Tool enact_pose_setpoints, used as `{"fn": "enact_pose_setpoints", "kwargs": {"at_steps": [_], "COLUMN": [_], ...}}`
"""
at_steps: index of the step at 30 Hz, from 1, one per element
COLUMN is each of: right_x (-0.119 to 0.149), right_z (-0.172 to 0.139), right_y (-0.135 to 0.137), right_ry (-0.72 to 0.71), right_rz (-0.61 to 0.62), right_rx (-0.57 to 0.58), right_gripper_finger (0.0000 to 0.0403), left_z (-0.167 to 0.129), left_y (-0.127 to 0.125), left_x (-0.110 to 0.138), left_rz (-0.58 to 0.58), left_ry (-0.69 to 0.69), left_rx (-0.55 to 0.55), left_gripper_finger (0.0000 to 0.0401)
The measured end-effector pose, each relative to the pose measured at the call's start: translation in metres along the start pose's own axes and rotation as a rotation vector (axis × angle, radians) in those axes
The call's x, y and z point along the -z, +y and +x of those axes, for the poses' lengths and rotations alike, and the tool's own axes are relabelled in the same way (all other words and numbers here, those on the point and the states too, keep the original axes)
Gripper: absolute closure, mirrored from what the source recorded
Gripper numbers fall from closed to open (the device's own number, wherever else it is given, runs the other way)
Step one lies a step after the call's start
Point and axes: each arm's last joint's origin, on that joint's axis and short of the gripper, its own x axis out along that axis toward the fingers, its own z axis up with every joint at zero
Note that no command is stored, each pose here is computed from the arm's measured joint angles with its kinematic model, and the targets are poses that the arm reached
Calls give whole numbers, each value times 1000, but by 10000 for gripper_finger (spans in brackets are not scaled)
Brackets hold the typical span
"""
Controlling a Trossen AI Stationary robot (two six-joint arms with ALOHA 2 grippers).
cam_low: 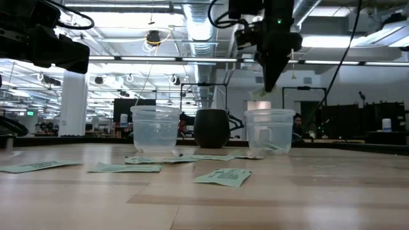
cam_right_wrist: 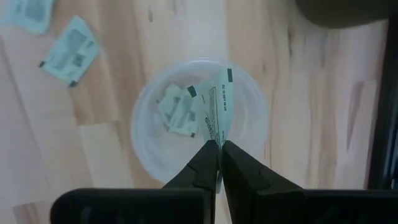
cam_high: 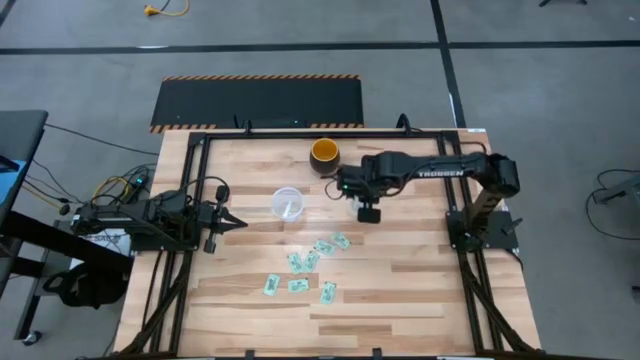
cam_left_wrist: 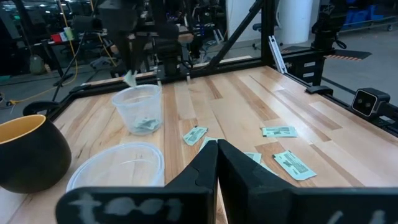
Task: Pick and place Stevia / Truvia into bins
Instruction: Put the stevia packet into the right transparent container
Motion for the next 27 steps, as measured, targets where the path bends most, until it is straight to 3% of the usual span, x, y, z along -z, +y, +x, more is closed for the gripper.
{"fn": "enact_pose_setpoints", "kwargs": {"at_steps": [8,27], "right_x": [6,3], "right_z": [11,9], "right_y": [-10,5], "right_ry": [37,18], "right_rz": [37,-8], "right_rx": [-4,-9], "right_gripper_finger": [382,329], "left_z": [0,0], "left_y": [0,0], "left_x": [0,0], "left_rz": [0,0], "left_ry": [0,0], "left_rx": [0,0], "left_gripper_finger": [401,401]}}
